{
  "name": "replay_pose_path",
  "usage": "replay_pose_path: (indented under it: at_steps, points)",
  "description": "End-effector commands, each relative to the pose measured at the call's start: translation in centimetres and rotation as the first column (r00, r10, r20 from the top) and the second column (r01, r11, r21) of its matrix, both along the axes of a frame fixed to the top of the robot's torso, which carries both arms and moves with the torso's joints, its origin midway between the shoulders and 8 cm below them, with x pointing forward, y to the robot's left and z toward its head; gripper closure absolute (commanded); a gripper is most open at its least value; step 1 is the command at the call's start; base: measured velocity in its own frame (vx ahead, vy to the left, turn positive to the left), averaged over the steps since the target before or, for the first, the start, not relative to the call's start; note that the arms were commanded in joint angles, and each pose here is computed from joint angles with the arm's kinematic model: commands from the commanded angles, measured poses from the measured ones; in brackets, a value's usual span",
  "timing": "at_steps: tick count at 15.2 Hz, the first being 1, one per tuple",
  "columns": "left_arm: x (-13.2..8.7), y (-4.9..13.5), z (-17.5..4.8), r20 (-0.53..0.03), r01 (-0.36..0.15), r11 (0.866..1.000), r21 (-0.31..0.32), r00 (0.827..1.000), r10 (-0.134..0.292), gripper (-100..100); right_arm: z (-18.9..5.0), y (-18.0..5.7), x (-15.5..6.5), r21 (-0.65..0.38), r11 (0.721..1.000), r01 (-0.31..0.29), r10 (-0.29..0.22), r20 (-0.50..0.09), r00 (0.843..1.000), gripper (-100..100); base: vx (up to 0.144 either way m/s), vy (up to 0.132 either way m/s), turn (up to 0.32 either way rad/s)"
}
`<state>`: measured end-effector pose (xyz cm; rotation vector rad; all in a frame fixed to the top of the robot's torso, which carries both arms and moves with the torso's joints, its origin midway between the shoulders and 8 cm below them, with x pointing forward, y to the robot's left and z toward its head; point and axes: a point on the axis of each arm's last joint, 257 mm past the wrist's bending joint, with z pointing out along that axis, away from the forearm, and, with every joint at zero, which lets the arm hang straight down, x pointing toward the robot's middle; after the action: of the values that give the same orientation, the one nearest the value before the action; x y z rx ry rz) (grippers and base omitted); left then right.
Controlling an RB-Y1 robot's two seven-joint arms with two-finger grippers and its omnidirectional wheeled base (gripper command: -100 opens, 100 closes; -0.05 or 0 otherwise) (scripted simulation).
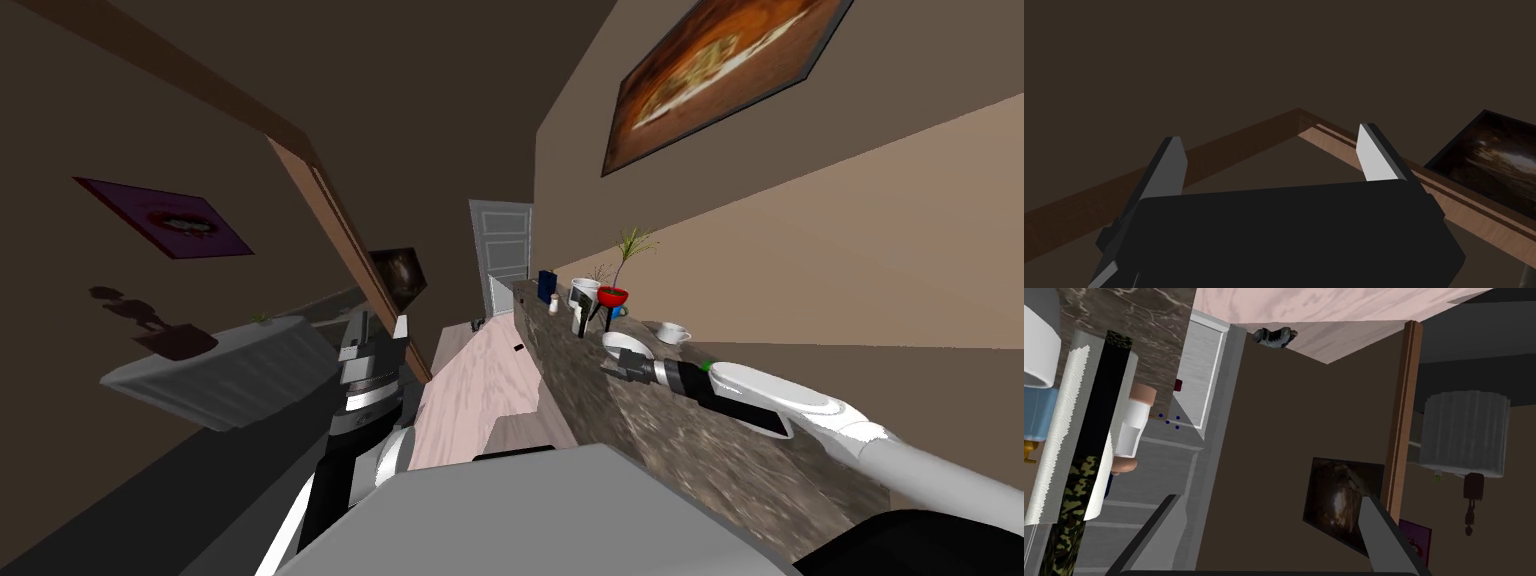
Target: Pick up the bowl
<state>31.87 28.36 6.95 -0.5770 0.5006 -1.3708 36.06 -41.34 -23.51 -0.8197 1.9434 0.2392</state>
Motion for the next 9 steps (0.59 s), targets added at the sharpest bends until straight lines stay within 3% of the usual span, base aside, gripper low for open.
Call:
replay_pose_path:
  at_steps: [1, 2, 3, 6, 9]
  points:
    - [0.0, 0.0, 0.0, 0.000, 0.000, 1.000, 0.000, 1.000, 0.000, 0, 0.1, -0.9, -0.1, -0.040, 0.999, -0.006, 0.006, -0.012, 1.000, -100, 0.030, 0.011, 0.019]
    - [0.0, 0.0, 0.0, 0.000, 0.000, 1.000, 0.000, 1.000, 0.000, 0, -0.9, -3.0, -0.8, -0.108, 0.994, -0.009, 0.005, -0.044, 0.999, -100, 0.029, 0.015, 0.067]
    - [0.0, 0.0, 0.0, 0.000, 0.000, 1.000, 0.000, 1.000, 0.000, 0, -0.7, -3.2, -0.8, -0.119, 0.993, -0.015, 0.010, -0.046, 0.999, -100, 0.034, 0.017, 0.077]
    - [0.0, 0.0, 0.0, 0.000, 0.000, 1.000, 0.000, 1.000, 0.000, 0, -2.4, -7.4, -2.5, -0.255, 0.966, -0.037, 0.007, -0.117, 0.993, -100, 0.046, 0.017, 0.096]
    - [0.0, 0.0, 0.0, 0.000, 0.000, 1.000, 0.000, 1.000, 0.000, 0, -2.8, -9.7, -3.5, -0.326, 0.943, -0.060, 0.008, -0.157, 0.988, -100, 0.050, 0.015, 0.079]
